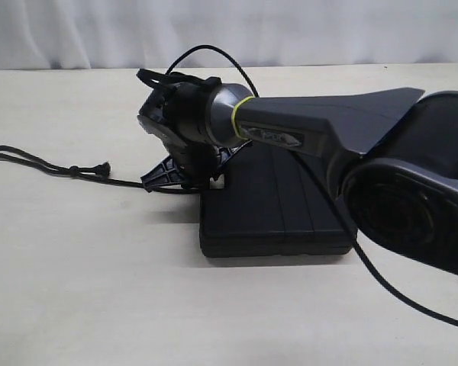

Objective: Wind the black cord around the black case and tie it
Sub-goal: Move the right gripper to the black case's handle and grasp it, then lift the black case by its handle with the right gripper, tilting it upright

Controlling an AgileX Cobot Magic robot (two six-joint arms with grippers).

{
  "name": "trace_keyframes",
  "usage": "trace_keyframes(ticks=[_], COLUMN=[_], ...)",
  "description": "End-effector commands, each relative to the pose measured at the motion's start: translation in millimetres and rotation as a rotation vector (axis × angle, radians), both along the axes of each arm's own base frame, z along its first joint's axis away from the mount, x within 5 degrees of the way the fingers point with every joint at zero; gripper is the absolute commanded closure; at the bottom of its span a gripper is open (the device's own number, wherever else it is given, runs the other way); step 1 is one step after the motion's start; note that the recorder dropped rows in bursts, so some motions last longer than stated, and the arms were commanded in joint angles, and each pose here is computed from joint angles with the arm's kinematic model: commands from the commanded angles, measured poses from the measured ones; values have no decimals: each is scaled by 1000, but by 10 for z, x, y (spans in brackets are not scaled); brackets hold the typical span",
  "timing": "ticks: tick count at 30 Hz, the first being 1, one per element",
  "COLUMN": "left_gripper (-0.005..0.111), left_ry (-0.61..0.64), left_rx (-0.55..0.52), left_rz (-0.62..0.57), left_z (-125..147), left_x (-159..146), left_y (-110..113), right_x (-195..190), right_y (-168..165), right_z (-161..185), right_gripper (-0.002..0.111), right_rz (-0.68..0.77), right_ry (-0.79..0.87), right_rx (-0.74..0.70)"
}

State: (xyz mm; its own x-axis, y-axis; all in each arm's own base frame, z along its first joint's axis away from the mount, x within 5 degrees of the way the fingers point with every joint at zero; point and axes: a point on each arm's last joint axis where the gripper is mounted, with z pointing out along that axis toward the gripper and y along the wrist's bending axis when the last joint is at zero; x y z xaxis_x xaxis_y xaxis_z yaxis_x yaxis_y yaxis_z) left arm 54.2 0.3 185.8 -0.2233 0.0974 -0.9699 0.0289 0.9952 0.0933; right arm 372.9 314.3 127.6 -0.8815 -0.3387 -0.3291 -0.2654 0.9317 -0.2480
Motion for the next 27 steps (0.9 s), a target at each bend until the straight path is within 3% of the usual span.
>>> trace_keyframes(ticks=[1,9,14,16,27], left_gripper=[107,107,107,107,107], left_ry=[-6,-6,-6,-6,-6], left_rx=[-10,-10,-10,-10,-10], left_rz=[-7,-7,-7,-7,-7], left_z=[-5,-5,-5,-5,-5], left_x=[0,0,0,0,0], left_y=[-6,-6,-6,-6,-6], right_x=[36,9,-37,-66,-215], right_y=[1,-38,-97,-116,-232], right_z=[44,197,462,581,1293], right_gripper=[95,97,98,104,104], right_rz=[27,8,11,9,35], right_ry=[-26,-25,-27,-32,-116], right_rx=[7,-6,-21,-22,32])
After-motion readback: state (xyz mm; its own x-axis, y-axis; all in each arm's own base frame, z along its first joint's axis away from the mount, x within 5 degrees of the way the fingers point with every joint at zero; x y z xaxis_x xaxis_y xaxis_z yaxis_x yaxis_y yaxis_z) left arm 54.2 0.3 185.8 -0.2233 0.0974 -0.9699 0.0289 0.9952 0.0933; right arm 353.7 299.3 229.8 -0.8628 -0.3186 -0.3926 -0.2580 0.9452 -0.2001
